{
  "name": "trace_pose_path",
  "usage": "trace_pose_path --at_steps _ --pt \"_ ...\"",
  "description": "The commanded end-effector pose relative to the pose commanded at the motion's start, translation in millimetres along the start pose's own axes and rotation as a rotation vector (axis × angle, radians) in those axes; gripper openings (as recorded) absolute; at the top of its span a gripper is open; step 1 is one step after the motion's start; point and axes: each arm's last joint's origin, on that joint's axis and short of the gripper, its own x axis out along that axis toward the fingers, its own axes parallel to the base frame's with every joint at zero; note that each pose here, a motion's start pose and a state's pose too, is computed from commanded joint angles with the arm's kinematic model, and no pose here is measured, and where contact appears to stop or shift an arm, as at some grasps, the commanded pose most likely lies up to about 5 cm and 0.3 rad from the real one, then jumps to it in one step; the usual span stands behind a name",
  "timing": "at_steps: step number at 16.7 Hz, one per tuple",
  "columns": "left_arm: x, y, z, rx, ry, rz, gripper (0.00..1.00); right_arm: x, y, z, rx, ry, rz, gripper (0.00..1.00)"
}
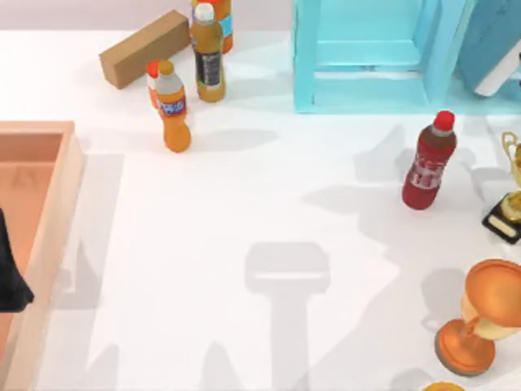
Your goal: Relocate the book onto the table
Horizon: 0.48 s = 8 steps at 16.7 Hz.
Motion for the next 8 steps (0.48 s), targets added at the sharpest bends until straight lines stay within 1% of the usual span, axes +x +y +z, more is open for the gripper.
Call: trace_pose_path --at_steps 5,8 --pt "0 0 0 0.000 0.000 0.000 1.00 3 2 0 -0.002 0.002 0.001 1.00" --pt "0 0 0 0.000 0.000 0.000 1.00 27 0 3 0.000 -0.001 0.000 1.00"
